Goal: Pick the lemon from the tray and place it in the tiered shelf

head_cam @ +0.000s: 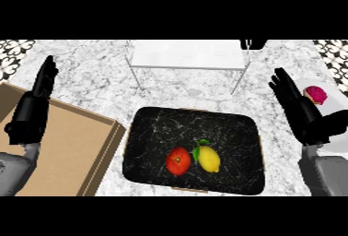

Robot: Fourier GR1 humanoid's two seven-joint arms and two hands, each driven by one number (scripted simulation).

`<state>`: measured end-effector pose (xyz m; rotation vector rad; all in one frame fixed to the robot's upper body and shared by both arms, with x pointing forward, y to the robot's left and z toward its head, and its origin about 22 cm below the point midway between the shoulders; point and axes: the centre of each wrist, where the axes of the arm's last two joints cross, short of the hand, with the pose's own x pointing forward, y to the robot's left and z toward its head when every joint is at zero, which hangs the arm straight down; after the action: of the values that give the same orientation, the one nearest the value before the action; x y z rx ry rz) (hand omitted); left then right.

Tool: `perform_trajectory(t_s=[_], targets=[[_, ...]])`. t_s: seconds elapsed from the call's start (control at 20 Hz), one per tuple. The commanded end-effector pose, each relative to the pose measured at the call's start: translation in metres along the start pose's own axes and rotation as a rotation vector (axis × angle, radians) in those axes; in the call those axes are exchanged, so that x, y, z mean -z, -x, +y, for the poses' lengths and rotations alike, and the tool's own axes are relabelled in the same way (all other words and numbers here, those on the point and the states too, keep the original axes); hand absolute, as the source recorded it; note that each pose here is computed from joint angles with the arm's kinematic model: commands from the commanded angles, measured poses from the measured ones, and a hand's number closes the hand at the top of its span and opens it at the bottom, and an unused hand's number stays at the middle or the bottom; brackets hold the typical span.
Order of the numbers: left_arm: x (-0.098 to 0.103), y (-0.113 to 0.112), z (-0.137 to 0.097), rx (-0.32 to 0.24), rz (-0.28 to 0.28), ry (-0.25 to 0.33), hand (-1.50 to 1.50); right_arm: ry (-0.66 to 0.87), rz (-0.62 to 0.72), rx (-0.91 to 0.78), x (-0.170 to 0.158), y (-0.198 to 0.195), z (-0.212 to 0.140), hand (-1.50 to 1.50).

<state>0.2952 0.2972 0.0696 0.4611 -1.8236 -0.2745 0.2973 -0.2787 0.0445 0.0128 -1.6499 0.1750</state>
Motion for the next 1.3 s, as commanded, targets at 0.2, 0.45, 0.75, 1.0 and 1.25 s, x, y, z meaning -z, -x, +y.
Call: perform_trajectory(t_s=[0.2, 0.45, 0.75, 1.0, 1.25], targets=[[-0.06, 0.06, -0.028, -0.236, 0.564, 0.031, 0.0, -0.108, -0.305, -0.213, 0.015, -0.067, -0.029, 1.5], [-0.082, 0.07, -0.044, -0.369, 0.716, 0.12, 0.0, 0.018, 0.047, -0.442, 0.003, -0.021, -0.055, 1.5], [-0.077, 0.073, -0.04, -0.375, 0.739, 0.133, 0.0, -0.228, -0.074, -0.421, -0.004, -0.024, -0.056, -1.5], [-0.078, 0.074, -0.032, -0.379, 0.731, 0.124, 0.0, -0.446, -0.034, -0.482, -0.004, -0.049, -0.058, -1.5], [-0.069, 0.07, -0.029, -0.384, 0.743, 0.11, 0.0, -0.564, 0.006, -0.563, -0.008, -0.079, -0.035, -1.5]])
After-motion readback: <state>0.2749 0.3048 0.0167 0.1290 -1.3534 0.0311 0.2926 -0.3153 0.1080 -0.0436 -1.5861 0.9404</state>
